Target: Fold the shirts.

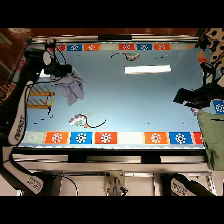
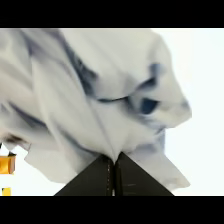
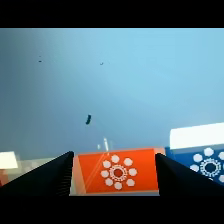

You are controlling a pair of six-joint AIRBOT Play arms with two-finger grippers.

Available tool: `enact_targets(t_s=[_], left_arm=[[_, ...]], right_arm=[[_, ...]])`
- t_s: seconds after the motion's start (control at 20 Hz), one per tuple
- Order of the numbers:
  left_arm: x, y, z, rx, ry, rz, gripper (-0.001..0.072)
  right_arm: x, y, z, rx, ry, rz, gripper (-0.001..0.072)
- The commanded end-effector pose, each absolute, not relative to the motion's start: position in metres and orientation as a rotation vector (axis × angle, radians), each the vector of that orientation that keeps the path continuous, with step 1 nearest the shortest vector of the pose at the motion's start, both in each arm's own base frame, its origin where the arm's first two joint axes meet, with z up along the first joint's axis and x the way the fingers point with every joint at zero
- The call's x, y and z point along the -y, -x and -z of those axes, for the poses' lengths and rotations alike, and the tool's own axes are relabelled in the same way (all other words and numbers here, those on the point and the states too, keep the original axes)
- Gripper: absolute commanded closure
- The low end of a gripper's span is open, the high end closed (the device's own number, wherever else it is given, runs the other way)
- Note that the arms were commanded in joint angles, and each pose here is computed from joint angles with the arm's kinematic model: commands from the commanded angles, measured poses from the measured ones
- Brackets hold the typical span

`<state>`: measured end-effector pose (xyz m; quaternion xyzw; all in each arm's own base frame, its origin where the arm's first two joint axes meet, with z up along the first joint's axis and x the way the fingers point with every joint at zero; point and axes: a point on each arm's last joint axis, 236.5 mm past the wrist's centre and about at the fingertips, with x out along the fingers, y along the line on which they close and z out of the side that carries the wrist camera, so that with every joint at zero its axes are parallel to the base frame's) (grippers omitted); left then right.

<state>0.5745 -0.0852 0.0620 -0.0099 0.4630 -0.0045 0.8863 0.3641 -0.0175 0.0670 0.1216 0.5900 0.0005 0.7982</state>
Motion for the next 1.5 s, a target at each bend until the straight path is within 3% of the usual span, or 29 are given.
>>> enact_targets(t_s=[0.0, 0.15, 0.3, 0.45, 0.75, 0.8, 0.85, 0.9, 0.95, 1.25, 1.45], left_arm=[[0.151, -0.535, -0.213, -0.664, -0.005, 0.182, 0.0680], [0.222, -0.442, -0.330, -0.450, -0.030, 0.398, 0.0680], [0.272, -0.358, -0.367, -0.412, -0.053, 0.583, 0.0680], [0.298, -0.316, -0.324, -0.578, -0.141, 0.663, 0.0680], [0.354, -0.293, -0.167, -0.910, -0.135, 0.696, 0.0679], [0.375, -0.280, -0.149, -0.951, -0.081, 0.751, 0.0651], [0.396, -0.270, -0.138, -0.977, -0.022, 0.804, 0.0403], [0.405, -0.267, -0.131, -0.991, -0.003, 0.818, 0.0046], [0.403, -0.269, -0.129, -1.000, -0.002, 0.805, -0.0007], [0.262, -0.286, -0.107, -1.266, -0.125, 0.583, 0.0039], [0.210, -0.253, -0.040, -1.410, -0.036, 0.480, 0.0038]], right_arm=[[0.018, -0.367, -0.106, -1.190, -0.203, -0.036, 0.0094], [0.021, -0.369, -0.186, -0.985, -0.142, -0.031, 0.0094], [0.019, -0.347, -0.265, -0.785, -0.097, -0.021, 0.0094], [0.013, -0.309, -0.298, -0.722, -0.072, -0.018, 0.0094], [0.016, -0.254, -0.264, -0.961, -0.035, -0.008, 0.0094], [0.016, -0.255, -0.263, -0.962, -0.036, -0.009, 0.0094], [0.016, -0.258, -0.262, -0.963, -0.037, -0.008, 0.0094], [0.017, -0.261, -0.260, -0.973, -0.039, -0.008, 0.0094], [0.017, -0.265, -0.255, -0.990, -0.042, -0.010, 0.0094], [0.019, -0.292, -0.219, -1.119, -0.074, -0.032, 0.0094], [0.004, -0.293, -0.156, -1.292, -0.139, -0.102, 0.0093]])
